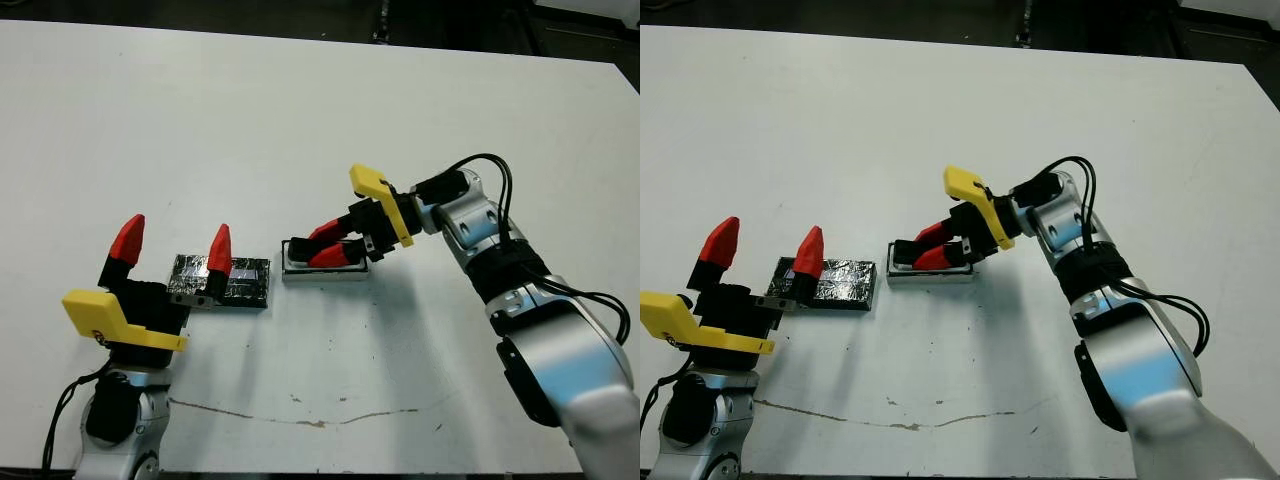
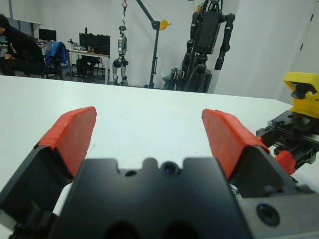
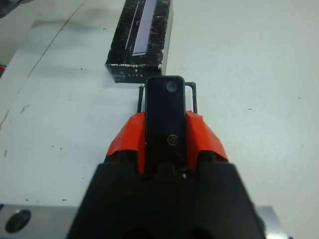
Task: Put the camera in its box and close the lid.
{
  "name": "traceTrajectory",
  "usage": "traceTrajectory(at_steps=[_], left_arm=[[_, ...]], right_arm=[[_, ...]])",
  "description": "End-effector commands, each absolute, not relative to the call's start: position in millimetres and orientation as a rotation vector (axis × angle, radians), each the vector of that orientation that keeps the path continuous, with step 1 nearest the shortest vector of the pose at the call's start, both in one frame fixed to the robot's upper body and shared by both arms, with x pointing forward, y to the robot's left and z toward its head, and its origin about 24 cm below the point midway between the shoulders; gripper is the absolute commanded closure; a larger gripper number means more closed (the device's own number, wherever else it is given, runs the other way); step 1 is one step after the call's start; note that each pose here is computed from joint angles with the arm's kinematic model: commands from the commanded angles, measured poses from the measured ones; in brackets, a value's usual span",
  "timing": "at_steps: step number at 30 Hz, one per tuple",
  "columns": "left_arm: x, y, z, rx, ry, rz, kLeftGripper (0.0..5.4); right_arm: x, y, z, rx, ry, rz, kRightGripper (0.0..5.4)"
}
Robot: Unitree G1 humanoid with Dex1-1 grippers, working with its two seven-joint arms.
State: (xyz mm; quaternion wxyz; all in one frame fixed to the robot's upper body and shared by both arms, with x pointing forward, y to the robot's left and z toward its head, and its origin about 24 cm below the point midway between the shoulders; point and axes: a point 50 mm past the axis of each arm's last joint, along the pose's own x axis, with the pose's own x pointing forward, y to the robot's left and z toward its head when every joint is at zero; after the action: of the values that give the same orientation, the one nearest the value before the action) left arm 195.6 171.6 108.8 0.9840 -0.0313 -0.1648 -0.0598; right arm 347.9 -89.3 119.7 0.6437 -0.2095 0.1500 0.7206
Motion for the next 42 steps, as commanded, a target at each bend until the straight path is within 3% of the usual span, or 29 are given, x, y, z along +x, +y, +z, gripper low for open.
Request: traceTrajectory(at_steps=[1, 10, 17, 24, 31, 35, 39, 42], left_arm=[[194.1, 173, 107.3, -0.049, -0.324, -0.11, 0.0], [194.0, 172, 107.3, -0.058, -0.322, -0.111, 0.0], [192.4, 172, 107.3, -0.061, -0.315, -0.113, 0.0], [192.3, 172, 107.1, -0.052, -0.317, -0.108, 0.0], [193.2, 172, 106.1, -0.068, -0.319, -0.117, 0.0], [193.1, 172, 105.9, -0.077, -0.32, -0.123, 0.0], [193.1, 173, 106.2, -0.055, -0.321, -0.115, 0.0], [193.1, 175, 106.9, -0.039, -0.322, -0.118, 0.0]], right_arm=[[348, -107.1, 113.0, -0.528, 0.399, 1.604, 3.75], [347, -112.8, 108.1, -0.552, 0.508, 1.597, 3.75], [347, -111.1, 114.6, -0.668, 0.435, 1.661, 2.69], [350, -116.1, 136.6, -0.803, 0.337, 1.579, 1.69], [348, -130.0, 152.1, -0.707, 0.305, 1.542, 0.57], [343, -142.9, 162.9, -0.57, 0.284, 1.504, 0.0], [329, -161.9, 176.2, -0.44, 0.188, 1.401, 0.0], [310, -178.3, 177.7, -0.326, 0.099, 1.257, 0.0]])
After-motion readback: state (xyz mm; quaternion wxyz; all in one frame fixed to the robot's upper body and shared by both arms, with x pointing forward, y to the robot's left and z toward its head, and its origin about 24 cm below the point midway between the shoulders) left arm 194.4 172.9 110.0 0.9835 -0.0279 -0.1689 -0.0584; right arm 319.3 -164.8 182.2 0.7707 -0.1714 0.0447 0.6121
